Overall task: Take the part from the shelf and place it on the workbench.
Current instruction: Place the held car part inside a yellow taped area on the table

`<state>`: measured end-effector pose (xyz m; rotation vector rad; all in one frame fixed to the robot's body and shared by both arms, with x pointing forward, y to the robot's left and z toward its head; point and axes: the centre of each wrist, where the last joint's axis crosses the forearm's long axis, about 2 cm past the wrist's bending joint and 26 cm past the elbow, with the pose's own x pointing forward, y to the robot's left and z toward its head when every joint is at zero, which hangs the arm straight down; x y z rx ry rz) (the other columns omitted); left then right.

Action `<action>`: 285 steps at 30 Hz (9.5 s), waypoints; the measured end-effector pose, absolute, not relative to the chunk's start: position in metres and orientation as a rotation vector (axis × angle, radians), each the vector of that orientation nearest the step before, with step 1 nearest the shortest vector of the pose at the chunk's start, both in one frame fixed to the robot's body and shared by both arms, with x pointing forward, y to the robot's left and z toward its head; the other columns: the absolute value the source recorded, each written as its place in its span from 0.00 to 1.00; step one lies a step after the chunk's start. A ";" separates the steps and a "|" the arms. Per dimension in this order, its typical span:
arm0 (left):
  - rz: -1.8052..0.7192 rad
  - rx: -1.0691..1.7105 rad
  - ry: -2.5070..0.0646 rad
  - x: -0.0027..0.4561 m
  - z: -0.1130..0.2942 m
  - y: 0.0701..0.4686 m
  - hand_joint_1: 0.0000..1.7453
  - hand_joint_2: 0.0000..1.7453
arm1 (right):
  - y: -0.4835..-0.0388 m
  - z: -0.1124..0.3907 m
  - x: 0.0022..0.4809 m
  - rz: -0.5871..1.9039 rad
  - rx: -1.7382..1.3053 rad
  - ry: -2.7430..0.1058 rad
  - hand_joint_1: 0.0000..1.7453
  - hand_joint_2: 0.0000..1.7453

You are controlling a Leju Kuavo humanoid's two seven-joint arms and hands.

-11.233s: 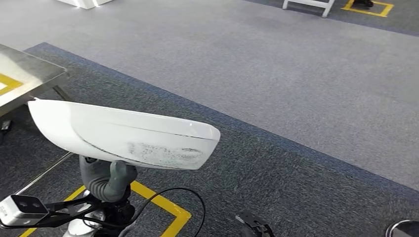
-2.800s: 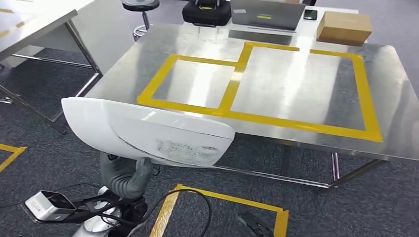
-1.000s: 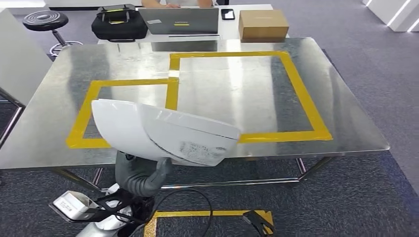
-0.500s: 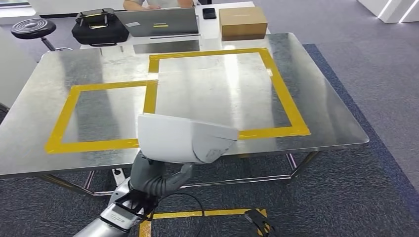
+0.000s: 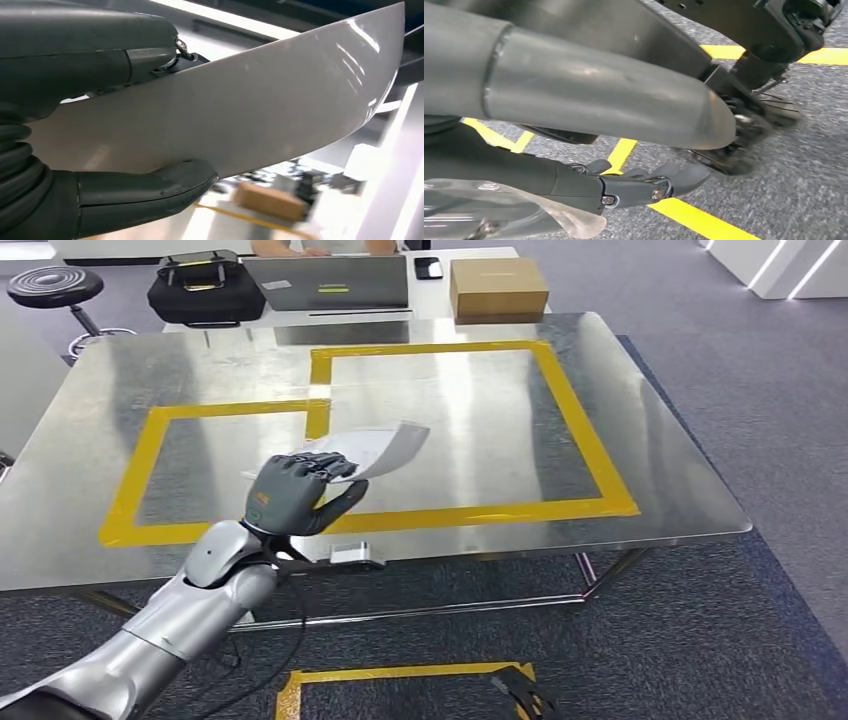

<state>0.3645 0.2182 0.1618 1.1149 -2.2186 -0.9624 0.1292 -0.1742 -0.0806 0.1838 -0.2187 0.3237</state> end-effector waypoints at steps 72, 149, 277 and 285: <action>-0.601 1.192 -2.096 0.385 0.150 0.321 0.00 0.00 | -0.180 -0.085 0.117 0.326 0.197 -0.207 0.00 0.00; 0.031 0.262 -0.591 0.117 -0.094 0.252 0.00 0.00 | -0.188 -0.088 0.115 0.244 0.159 -0.161 0.00 0.00; -0.138 0.235 -0.441 0.086 -0.101 0.240 0.00 0.00 | -0.183 -0.085 0.122 0.260 0.160 -0.135 0.00 0.00; -0.137 0.232 -0.444 0.088 -0.100 0.239 0.00 0.00 | -0.183 -0.084 0.124 0.262 0.158 -0.139 0.00 0.00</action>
